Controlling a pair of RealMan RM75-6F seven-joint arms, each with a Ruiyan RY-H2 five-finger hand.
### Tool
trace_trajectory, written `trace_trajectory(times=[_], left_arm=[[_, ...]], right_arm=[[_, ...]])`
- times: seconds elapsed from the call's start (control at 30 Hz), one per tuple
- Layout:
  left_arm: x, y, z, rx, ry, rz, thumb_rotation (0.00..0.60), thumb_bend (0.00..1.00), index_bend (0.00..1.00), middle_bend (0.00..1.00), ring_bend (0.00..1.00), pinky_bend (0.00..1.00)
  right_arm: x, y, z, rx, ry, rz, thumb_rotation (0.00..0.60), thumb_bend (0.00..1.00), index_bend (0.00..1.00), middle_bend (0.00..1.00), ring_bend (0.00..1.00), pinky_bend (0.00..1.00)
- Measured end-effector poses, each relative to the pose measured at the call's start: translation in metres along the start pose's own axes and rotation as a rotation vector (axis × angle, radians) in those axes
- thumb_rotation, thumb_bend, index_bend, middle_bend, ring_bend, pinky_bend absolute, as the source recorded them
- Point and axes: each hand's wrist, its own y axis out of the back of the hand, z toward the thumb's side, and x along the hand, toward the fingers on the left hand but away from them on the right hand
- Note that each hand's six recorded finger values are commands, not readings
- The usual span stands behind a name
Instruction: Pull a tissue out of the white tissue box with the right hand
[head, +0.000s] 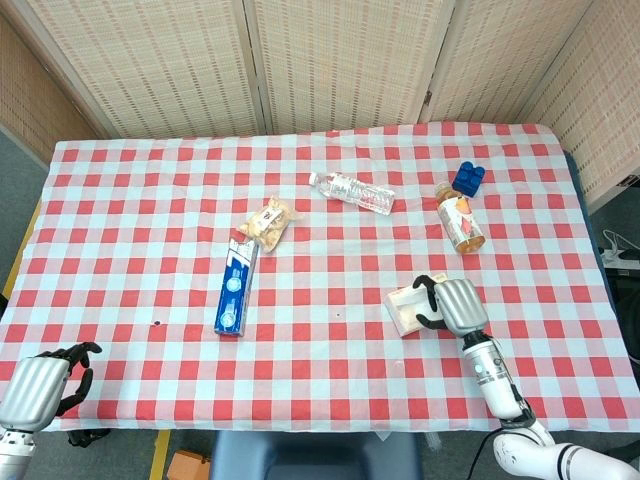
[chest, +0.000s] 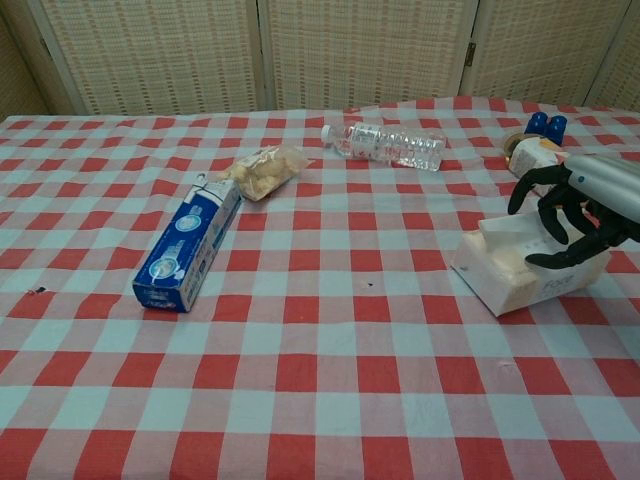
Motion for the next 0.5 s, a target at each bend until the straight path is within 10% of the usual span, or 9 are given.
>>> trace_trajectory(times=[0.5], left_arm=[[0.0, 0.0, 0.0, 0.002, -0.002, -0.001, 0.6, 0.54, 0.38, 0.51, 0.57, 0.61]], right_arm=[[-0.001, 0.005, -0.005, 0.026, -0.029, -0.035, 0.6, 0.69, 0.7, 0.74, 0.79, 1.0]])
